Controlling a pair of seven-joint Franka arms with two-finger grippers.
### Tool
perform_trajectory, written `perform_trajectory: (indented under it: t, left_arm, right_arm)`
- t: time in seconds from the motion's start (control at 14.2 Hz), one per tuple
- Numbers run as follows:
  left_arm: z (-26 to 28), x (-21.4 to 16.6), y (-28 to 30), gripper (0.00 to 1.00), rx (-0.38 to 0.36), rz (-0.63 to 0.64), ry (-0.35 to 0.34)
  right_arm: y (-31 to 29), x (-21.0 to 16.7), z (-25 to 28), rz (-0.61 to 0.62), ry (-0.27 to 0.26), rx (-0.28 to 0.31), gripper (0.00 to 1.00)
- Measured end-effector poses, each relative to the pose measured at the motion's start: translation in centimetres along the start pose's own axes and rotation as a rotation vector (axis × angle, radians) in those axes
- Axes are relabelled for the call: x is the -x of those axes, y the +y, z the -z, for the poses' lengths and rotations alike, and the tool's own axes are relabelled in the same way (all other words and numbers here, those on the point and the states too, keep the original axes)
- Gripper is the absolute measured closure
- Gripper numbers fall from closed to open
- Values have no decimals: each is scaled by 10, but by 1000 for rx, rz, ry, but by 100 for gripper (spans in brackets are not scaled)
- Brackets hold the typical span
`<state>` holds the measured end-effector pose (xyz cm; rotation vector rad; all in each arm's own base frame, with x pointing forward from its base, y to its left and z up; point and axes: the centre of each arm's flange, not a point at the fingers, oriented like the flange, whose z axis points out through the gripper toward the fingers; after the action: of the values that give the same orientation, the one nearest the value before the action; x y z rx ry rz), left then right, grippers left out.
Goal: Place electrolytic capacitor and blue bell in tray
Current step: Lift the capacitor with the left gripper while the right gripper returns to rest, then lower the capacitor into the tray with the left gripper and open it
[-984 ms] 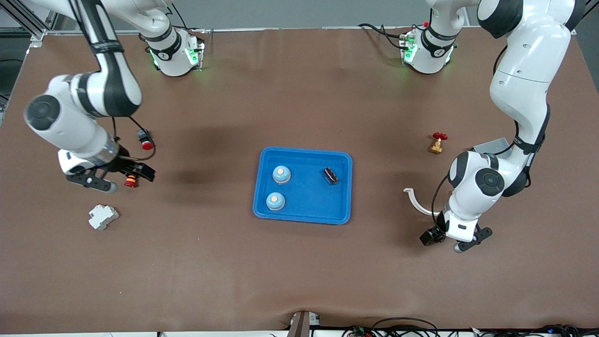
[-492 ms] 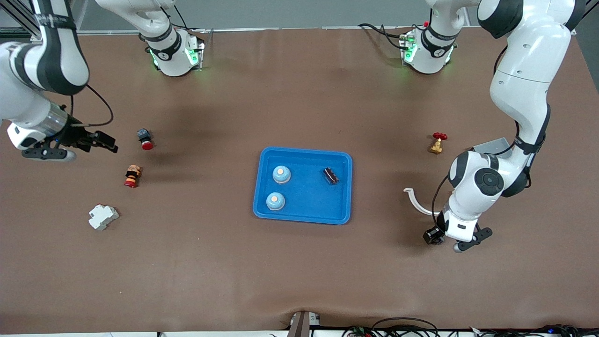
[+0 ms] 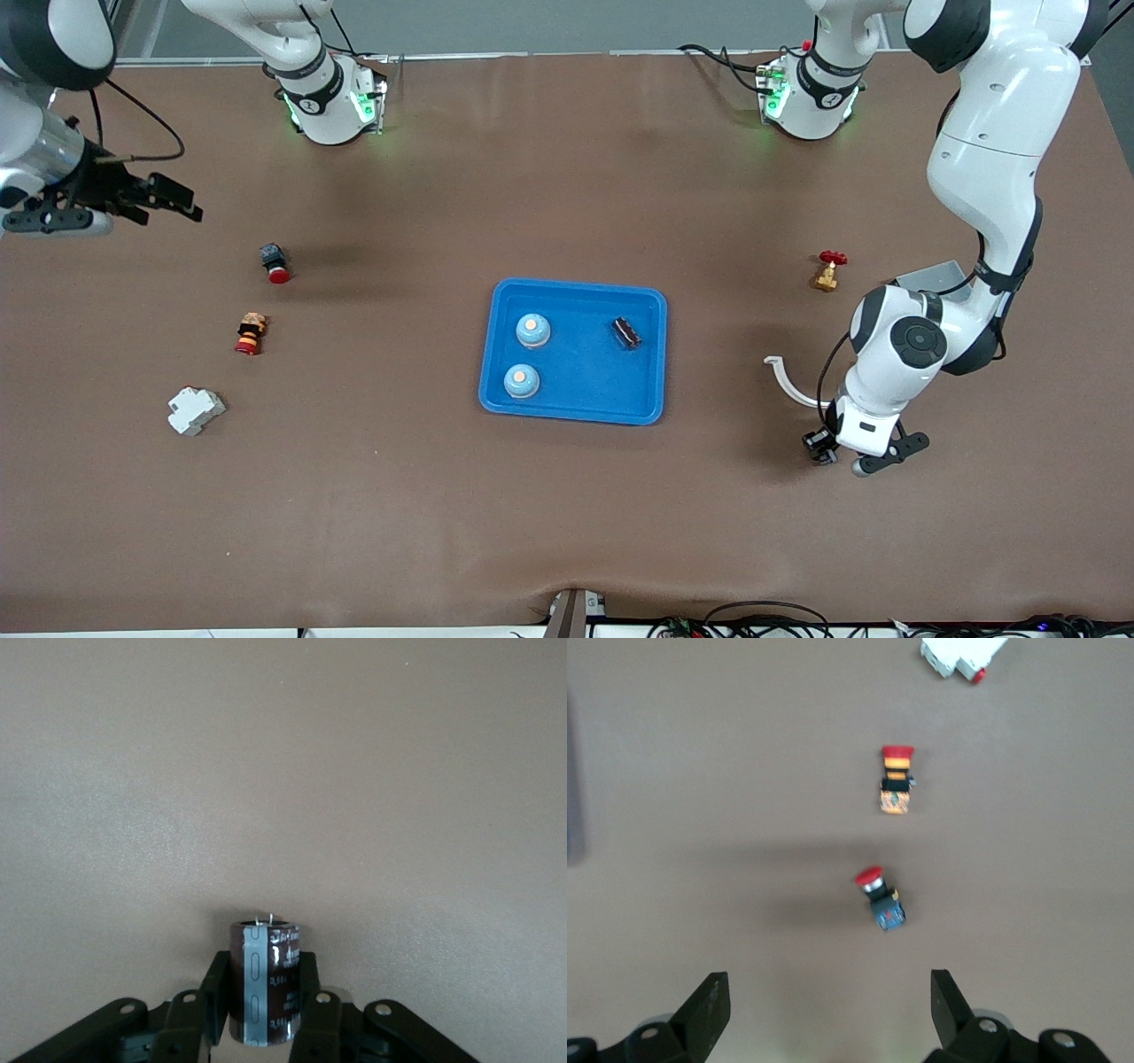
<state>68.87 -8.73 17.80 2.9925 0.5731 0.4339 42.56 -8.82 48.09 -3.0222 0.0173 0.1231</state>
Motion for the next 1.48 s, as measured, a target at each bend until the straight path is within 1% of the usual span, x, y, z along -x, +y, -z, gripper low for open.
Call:
perform_trajectory:
  t: [0.28,0.35,0.42,0.56,0.63,0.77,0.91,1.05,1.27,1.34,1.48]
  left_arm:
    - [3,1,3,66,-17,-14,-9]
    - [8,0,4,66,-25,-17,-14]
    - [15,-2,7,66,-38,-22,-22]
    - [38,-1,24,66,-63,-44,-43]
    - [53,2,38,66,-77,-60,-57]
    - [86,13,70,66,-98,-78,-90]
    - [110,31,100,66,-99,-49,-112]
    - [122,54,132,66,-75,13,-130]
    - [128,102,183,66,-56,116,-151]
    - [127,122,203,66,-54,146,-160]
    - [123,162,239,66,-51,208,-178]
  right_arm:
    - [-13,27,49,16,-29,13,0]
    - [-22,31,64,18,-39,29,0]
    - [-38,33,79,18,-40,68,0]
    - [-81,41,103,2,-3,156,0]
    - [-98,48,110,-4,18,178,0]
    - [-110,60,121,-10,54,192,0]
    - [-108,66,129,-14,82,192,0]
    - [-108,66,138,-13,119,193,0]
    - [-112,66,170,-12,174,193,0]
    - [-113,64,181,-14,179,192,0]
    - [-114,52,201,-18,166,190,0]
